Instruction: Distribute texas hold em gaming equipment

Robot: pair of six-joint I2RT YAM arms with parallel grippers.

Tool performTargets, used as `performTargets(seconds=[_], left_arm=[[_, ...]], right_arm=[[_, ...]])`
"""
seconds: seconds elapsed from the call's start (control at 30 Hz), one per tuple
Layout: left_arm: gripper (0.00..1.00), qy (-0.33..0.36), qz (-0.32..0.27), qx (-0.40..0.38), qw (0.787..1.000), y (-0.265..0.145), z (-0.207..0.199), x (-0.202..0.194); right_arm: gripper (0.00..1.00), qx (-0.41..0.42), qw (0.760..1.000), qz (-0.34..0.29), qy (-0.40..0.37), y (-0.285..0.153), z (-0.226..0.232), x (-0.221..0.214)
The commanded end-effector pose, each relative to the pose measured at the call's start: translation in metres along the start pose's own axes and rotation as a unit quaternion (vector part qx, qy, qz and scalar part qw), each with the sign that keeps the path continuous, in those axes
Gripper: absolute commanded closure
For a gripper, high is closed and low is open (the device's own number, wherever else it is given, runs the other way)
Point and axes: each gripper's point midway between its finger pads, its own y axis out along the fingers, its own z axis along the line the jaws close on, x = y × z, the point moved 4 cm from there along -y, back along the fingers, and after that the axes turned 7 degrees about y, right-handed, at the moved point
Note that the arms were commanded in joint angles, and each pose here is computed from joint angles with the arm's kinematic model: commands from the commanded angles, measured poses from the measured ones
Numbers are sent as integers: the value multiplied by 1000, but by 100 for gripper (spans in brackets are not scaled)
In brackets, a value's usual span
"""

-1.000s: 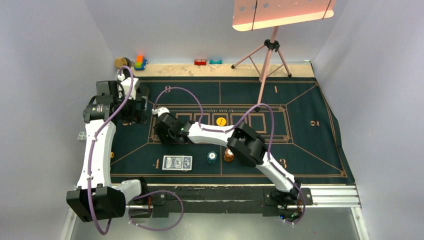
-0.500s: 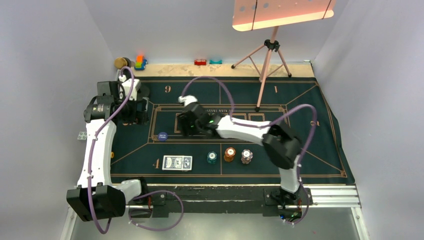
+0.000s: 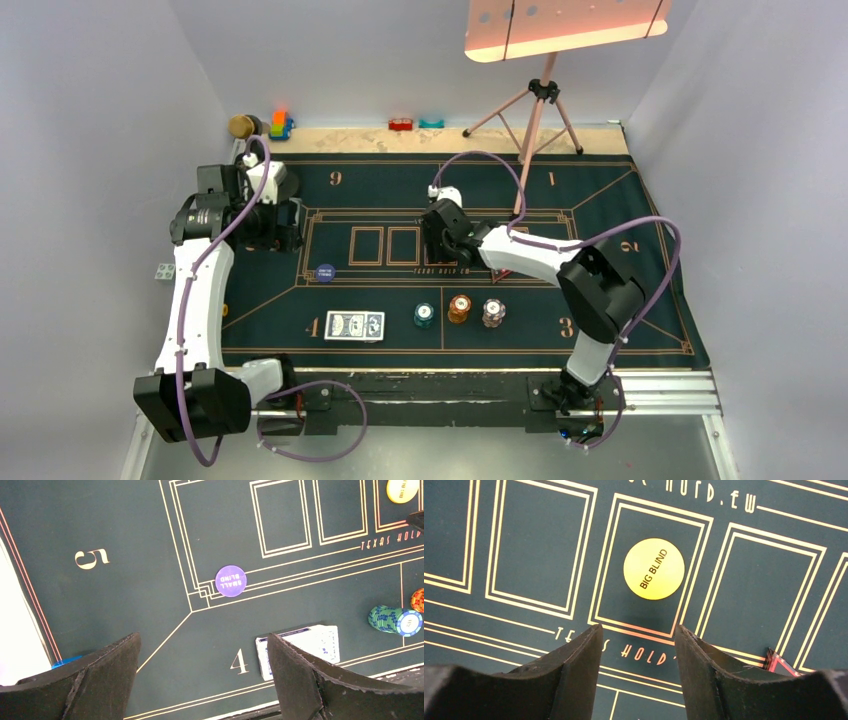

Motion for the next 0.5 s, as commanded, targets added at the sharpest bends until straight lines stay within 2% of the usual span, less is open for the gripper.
performTargets(seconds=[0.0,0.47], left_arm=[[0,5,-15,-13,1000,-6,-4,7],[0,6,-23,-17,1000,-10,-5,12]], right_arm=[[44,-13,1000,-7,2,5,-1,0],[50,-31,999,17,1,36,-16,-11]])
